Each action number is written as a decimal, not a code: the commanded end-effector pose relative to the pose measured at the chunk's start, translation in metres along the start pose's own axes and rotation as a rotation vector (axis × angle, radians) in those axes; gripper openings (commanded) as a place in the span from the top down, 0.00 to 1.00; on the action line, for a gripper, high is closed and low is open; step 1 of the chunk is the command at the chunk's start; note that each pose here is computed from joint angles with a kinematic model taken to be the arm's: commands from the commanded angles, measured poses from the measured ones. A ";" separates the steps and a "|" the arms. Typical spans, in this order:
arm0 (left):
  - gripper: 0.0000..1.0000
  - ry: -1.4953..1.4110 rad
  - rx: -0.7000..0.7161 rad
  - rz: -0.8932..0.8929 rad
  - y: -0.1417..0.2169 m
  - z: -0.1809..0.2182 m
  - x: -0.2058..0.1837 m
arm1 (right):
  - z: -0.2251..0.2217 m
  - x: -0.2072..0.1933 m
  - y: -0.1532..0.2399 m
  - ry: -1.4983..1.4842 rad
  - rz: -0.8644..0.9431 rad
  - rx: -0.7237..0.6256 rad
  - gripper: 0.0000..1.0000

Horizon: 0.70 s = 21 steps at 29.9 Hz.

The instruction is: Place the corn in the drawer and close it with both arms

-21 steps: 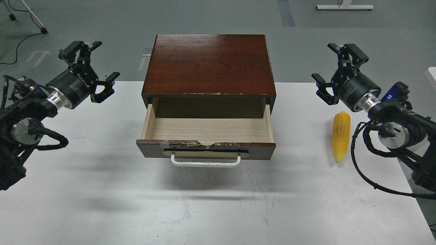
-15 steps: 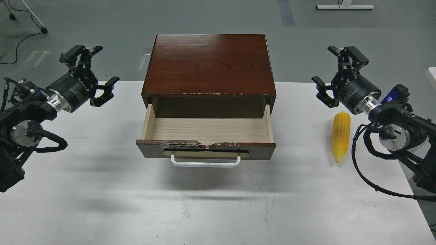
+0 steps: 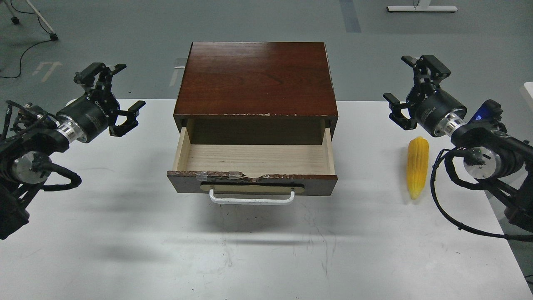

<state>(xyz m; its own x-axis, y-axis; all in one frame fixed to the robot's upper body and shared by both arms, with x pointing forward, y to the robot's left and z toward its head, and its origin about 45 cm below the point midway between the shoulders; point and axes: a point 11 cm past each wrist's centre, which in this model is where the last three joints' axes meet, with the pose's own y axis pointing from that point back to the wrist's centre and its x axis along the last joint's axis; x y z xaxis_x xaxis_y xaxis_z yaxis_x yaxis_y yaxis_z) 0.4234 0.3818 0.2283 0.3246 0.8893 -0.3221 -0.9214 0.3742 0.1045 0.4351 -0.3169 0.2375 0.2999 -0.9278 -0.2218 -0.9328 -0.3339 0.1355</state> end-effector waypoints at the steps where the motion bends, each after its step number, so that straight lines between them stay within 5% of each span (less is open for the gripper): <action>1: 0.02 0.018 -0.006 0.001 0.003 0.002 0.003 | -0.003 -0.001 -0.001 0.003 -0.001 0.003 0.01; 21: 0.02 0.057 0.038 -0.027 0.012 -0.017 -0.006 | -0.008 -0.004 -0.005 0.008 -0.011 -0.012 0.02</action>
<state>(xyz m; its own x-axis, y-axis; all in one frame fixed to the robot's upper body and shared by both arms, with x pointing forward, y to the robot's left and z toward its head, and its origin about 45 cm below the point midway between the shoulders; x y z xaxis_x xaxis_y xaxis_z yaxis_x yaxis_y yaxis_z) 0.4100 0.3764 0.2207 0.3406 0.8637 -0.3715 -0.9047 0.4087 0.1207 0.4380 -0.3134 0.2406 0.3062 -0.9260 -0.2208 -0.9271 -0.3427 0.1520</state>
